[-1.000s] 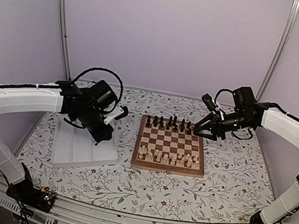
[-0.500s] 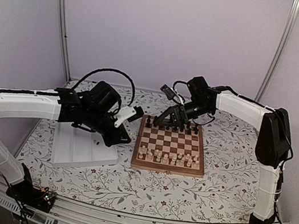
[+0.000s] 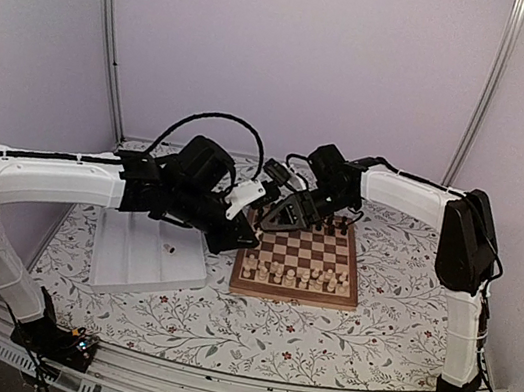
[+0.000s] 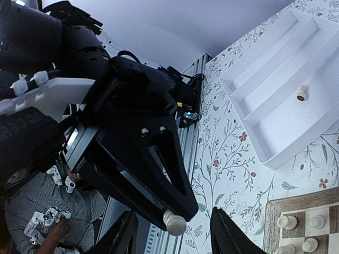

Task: Set up the chess pieces on the board
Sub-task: Place the chess piece on the chessboard.

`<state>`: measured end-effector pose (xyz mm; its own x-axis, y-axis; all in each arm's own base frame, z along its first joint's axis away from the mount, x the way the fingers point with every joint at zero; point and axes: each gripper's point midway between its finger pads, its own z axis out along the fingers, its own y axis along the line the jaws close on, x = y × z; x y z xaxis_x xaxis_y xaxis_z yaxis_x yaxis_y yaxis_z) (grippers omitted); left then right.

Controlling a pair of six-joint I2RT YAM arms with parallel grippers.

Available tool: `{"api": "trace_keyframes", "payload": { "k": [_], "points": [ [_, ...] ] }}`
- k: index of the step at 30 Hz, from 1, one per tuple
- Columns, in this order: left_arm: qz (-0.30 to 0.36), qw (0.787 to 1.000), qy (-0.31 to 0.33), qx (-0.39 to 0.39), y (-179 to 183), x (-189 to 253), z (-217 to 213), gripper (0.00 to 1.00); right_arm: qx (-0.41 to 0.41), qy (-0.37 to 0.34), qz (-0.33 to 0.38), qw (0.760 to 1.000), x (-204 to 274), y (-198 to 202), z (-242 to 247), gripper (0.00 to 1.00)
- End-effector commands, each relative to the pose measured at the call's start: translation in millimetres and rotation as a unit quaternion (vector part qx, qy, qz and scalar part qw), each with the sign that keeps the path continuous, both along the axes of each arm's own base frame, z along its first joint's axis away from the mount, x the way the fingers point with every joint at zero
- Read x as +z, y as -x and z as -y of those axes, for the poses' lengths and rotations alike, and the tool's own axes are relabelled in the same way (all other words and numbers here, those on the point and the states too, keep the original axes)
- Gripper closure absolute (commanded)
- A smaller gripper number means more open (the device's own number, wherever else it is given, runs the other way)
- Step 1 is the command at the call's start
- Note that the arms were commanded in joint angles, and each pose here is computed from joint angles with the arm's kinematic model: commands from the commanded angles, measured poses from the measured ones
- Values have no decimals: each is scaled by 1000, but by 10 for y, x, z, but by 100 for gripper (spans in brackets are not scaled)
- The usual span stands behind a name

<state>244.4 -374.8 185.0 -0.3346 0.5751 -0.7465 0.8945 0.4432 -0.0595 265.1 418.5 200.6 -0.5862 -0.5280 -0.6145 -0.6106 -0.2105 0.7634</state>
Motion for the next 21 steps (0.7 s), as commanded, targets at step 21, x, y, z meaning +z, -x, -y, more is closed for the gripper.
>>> {"api": "trace_keyframes", "payload": {
  "k": [21],
  "points": [
    [22,1000,-11,17,-96,-10,74,77,1,3,39,999,0,100,31,91]
  ]
}}
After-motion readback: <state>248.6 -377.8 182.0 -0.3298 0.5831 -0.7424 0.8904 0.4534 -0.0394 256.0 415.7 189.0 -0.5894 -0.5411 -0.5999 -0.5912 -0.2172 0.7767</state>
